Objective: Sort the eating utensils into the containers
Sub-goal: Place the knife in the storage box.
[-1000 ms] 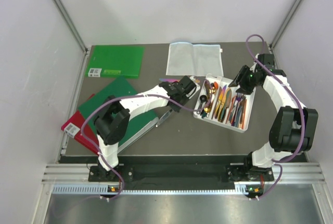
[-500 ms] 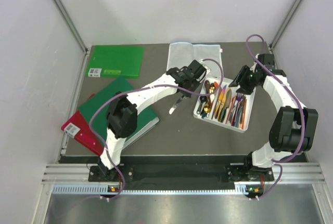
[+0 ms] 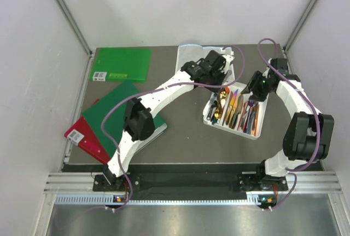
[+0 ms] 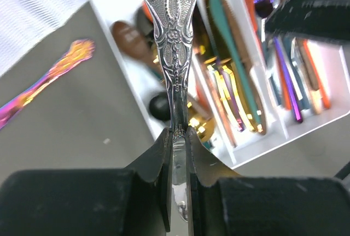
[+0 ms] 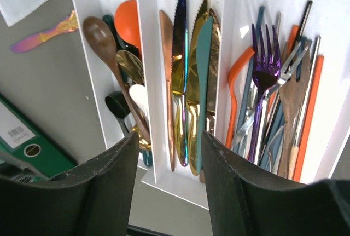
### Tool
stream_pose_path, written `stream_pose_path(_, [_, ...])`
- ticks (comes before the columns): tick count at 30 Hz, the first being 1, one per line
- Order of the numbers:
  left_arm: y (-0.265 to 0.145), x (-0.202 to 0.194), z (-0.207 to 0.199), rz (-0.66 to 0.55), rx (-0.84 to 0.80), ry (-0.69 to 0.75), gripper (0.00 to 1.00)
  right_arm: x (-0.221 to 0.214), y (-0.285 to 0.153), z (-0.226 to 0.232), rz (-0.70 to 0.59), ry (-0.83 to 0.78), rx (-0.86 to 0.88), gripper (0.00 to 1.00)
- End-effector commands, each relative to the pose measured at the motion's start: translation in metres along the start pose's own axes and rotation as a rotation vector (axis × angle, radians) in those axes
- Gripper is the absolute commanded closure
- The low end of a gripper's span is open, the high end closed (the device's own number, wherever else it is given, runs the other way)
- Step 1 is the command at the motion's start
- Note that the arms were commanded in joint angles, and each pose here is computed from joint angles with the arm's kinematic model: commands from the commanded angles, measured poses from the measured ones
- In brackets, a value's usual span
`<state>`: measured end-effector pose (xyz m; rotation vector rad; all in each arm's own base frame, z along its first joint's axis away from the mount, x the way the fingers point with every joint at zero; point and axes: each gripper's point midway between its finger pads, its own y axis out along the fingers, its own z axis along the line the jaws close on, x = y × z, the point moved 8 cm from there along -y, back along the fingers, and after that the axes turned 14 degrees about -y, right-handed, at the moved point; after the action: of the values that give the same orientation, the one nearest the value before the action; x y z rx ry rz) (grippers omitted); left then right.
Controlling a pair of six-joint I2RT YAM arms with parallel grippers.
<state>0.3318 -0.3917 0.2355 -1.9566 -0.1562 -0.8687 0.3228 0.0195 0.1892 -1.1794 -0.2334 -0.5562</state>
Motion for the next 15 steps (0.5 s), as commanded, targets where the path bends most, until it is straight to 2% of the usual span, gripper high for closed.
stream_pose_path(1, [0.026,0.007,-0.016,-0.010,-0.142,-0.060,1.00,-0.006,-0.014,-0.002,-0.028,-0.026,-0.032,0.51])
stream_pose_path(5, [0.050,-0.006,-0.023,0.050,-0.231,-0.115,1.00,-0.015,-0.022,-0.005,-0.036,-0.016,-0.053,0.51])
stream_pose_path(10, [0.073,-0.016,-0.022,0.079,-0.243,-0.153,1.00,-0.036,-0.028,-0.007,-0.006,0.010,-0.066,0.51])
stream_pose_path(15, [0.078,-0.008,-0.026,0.043,-0.262,-0.178,1.00,-0.055,-0.032,-0.010,0.015,0.026,-0.073,0.51])
